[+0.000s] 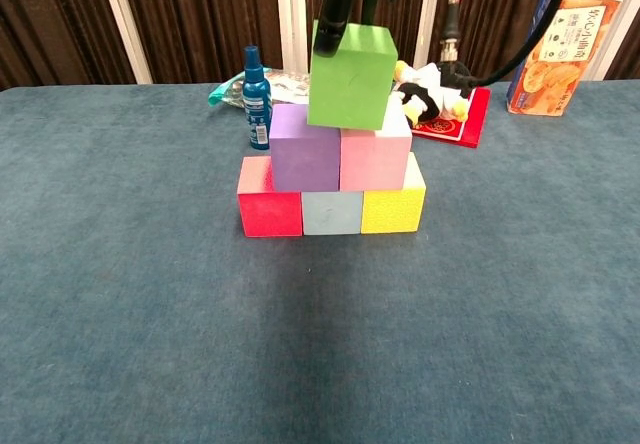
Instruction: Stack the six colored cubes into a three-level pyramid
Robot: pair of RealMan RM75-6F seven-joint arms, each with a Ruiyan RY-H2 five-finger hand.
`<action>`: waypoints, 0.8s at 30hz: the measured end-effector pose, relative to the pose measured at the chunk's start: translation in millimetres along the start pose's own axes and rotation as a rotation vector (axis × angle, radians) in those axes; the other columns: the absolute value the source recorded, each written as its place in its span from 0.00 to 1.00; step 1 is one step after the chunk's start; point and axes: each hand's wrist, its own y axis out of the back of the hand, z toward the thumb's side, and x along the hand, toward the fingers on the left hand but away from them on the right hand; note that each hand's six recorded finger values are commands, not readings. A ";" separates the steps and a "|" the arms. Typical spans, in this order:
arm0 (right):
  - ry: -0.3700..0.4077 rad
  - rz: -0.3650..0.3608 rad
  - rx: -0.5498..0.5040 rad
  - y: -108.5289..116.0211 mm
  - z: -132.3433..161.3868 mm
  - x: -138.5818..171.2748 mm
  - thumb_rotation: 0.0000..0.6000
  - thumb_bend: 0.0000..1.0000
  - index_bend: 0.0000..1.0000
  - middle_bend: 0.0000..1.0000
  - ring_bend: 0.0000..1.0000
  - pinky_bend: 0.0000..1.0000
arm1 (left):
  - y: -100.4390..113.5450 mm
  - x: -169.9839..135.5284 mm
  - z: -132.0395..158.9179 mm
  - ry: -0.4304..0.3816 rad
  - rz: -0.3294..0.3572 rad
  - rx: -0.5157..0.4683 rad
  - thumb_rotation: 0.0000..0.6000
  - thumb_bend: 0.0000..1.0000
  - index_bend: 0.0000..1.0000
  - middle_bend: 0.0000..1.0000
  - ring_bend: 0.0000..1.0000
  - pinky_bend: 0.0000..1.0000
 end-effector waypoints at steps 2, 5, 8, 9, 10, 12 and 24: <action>0.010 0.003 -0.004 -0.4 -0.5 -0.6 1.00 0.46 0.00 0.35 0.20 0.00 | -0.1 0.0 -0.1 0.001 0.000 0.001 1.00 0.12 0.00 0.07 0.04 0.08; 0.020 0.007 -0.005 -0.6 -1.2 -1.6 1.00 0.46 0.00 0.35 0.20 0.00 | -0.3 -0.1 -0.2 0.002 0.000 0.003 1.00 0.12 0.00 0.07 0.04 0.08; 0.030 0.008 -0.011 -0.3 -2.3 -3.4 1.00 0.46 0.00 0.35 0.20 0.00 | -0.9 -0.3 0.0 0.004 -0.002 0.003 1.00 0.12 0.00 0.07 0.04 0.08; 0.032 0.007 -0.012 0.1 -2.7 -4.0 1.00 0.46 0.00 0.35 0.20 0.00 | -1.0 -0.3 0.1 0.003 -0.002 0.004 1.00 0.12 0.00 0.07 0.04 0.08; 0.033 0.005 -0.014 0.6 -3.1 -4.6 1.00 0.46 0.00 0.35 0.20 0.00 | -1.1 -0.3 0.2 0.003 -0.003 0.005 1.00 0.12 0.00 0.07 0.04 0.08; 0.034 0.000 -0.014 1.8 -4.7 -6.2 1.00 0.46 0.00 0.35 0.20 0.00 | -1.2 -0.3 0.1 0.004 -0.002 0.006 1.00 0.12 0.00 0.07 0.04 0.08; 0.023 0.003 -0.005 -1.3 -11.1 -12.2 1.00 0.46 0.00 0.35 0.20 0.00 | -1.4 0.3 -0.6 0.009 0.000 0.008 1.00 0.12 0.00 0.07 0.04 0.08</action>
